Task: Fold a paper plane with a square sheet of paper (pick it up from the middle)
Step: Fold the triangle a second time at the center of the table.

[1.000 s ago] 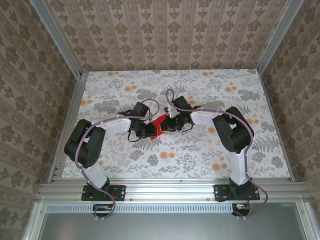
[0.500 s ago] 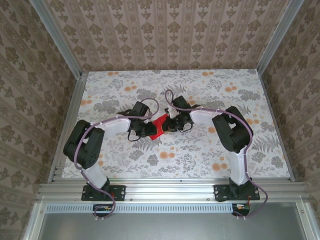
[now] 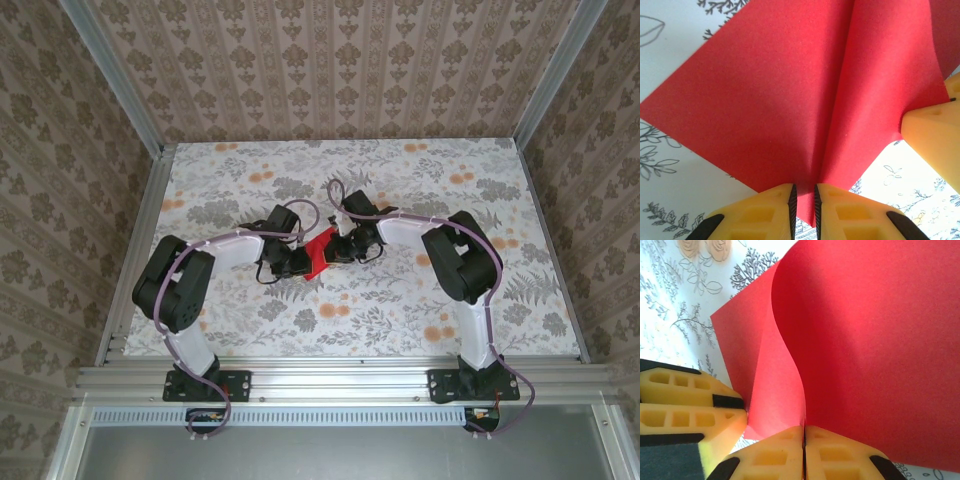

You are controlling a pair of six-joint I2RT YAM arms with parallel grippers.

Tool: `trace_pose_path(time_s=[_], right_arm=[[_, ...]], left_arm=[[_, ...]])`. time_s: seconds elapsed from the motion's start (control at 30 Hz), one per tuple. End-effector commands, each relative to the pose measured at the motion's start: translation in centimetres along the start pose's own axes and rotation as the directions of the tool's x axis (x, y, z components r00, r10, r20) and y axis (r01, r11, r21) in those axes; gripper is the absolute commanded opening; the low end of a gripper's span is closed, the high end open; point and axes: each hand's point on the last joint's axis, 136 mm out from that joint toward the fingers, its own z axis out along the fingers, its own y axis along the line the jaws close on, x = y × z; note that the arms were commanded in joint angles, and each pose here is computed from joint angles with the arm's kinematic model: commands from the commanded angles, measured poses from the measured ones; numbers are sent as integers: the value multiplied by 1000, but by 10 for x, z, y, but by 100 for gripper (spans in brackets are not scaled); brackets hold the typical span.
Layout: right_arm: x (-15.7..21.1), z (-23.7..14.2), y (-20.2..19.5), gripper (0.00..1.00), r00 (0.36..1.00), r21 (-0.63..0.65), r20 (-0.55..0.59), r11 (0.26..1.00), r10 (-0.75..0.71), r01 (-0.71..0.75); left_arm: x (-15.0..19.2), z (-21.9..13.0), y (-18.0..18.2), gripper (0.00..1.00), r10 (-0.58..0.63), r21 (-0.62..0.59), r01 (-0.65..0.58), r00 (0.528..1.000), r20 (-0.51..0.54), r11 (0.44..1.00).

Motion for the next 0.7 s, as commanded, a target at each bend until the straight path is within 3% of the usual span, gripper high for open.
trace_pose_path(time_s=[0.0,0.67], right_arm=[[1,3,-13,9,1000,67,-18,998,8,-6],[-4,2,-8,10,1000,66,-11,998,-9,10]], left_arm=[[5,5,9,20,14,-50,-15,999,-35,999],[8,7,10,17,43,-69,-47,998,-54,997]])
